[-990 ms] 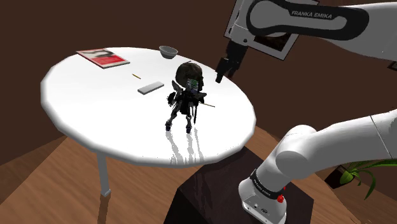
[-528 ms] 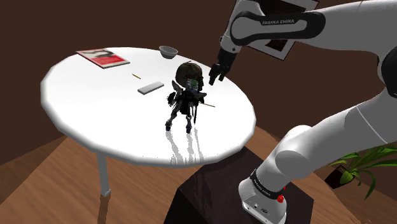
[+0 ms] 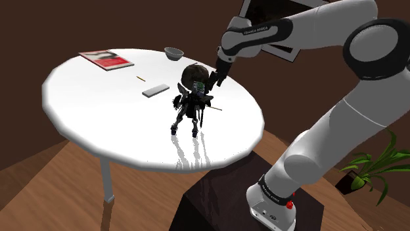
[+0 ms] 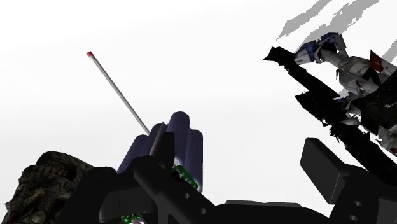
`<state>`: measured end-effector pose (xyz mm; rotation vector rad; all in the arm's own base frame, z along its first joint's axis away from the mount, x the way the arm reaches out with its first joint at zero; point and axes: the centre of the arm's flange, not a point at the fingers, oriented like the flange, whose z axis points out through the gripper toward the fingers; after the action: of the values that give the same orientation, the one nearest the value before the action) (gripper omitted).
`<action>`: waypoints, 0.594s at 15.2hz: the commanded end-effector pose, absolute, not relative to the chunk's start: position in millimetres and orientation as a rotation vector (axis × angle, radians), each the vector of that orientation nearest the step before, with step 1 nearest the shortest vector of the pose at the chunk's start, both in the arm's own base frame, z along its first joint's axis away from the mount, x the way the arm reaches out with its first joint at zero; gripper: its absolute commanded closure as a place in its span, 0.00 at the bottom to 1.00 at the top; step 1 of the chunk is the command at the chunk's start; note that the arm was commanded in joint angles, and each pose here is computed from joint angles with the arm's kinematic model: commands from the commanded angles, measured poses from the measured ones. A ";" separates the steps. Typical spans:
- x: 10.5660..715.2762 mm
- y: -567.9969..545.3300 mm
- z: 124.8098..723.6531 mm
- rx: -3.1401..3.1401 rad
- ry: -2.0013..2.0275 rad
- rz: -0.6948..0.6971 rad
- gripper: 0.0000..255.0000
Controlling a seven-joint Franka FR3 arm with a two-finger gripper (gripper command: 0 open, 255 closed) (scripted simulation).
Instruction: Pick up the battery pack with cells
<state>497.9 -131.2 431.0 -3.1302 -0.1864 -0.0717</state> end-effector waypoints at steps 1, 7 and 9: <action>515.8 -144.0 413.6 -3.126 -0.209 -0.078 0.00; 568.7 -179.2 366.0 -3.109 -0.268 -0.091 0.00; 578.9 -185.5 357.0 -3.106 -0.280 -0.094 0.00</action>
<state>576.2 -182.3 362.4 -3.1075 -0.2735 -0.0914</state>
